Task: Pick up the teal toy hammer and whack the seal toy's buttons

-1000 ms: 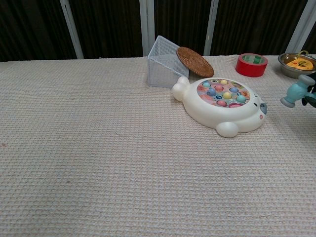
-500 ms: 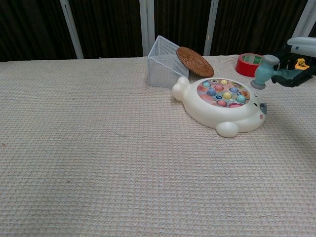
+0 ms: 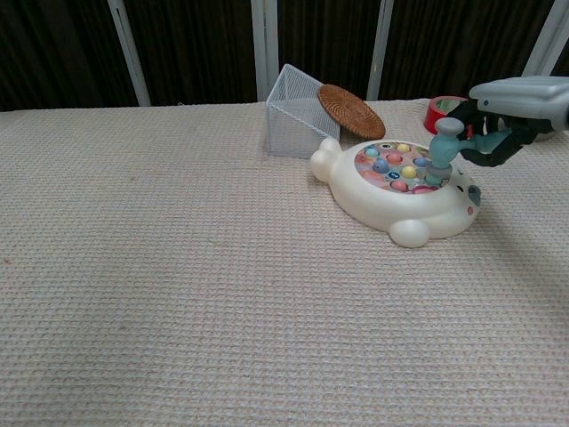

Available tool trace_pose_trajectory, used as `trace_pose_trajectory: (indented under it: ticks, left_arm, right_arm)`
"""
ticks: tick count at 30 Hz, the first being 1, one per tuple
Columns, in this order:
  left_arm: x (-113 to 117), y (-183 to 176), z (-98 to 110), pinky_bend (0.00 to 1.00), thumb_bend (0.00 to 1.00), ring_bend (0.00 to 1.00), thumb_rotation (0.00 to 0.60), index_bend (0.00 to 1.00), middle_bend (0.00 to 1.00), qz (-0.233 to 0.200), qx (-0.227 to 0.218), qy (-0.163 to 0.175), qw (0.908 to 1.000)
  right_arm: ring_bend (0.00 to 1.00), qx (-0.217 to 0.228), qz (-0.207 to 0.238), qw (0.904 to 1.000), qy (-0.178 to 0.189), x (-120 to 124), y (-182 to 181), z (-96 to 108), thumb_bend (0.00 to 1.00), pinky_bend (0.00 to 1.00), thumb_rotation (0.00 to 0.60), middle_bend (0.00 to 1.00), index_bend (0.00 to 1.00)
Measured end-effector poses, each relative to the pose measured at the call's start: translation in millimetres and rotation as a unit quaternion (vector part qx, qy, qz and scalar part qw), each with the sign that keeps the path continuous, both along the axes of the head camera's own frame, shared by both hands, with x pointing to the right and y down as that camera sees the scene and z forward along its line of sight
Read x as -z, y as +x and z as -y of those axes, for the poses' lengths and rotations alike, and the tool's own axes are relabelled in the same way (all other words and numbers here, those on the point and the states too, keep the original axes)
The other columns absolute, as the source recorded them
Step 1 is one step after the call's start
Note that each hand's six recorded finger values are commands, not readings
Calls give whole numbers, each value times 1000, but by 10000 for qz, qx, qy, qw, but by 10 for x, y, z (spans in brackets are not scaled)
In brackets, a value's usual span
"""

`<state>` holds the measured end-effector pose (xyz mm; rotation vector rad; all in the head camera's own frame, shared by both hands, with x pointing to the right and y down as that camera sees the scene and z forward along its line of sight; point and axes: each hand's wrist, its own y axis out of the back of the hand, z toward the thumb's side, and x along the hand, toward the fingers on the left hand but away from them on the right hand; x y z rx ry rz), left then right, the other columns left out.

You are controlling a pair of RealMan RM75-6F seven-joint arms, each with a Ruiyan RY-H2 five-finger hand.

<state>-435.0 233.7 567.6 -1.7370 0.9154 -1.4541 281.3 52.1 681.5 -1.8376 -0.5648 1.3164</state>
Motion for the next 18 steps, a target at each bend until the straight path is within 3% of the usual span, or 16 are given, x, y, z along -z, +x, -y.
trace_pose_trajectory:
  ticks: [9,18]
  left_arm:
    - [-31,-26,2,0,46,0,600,0,0,-12,27,-32,10000]
    - [-41,-27,14,0,46,0,600,0,0,-43,26,-15,10000]
  right_arm:
    - [670,7,-223,9997,-107,-93,3,-39,782,533,600,799,947]
    - [671,-59,-123,9999,42,59,-28,36,782,533,600,799,947]
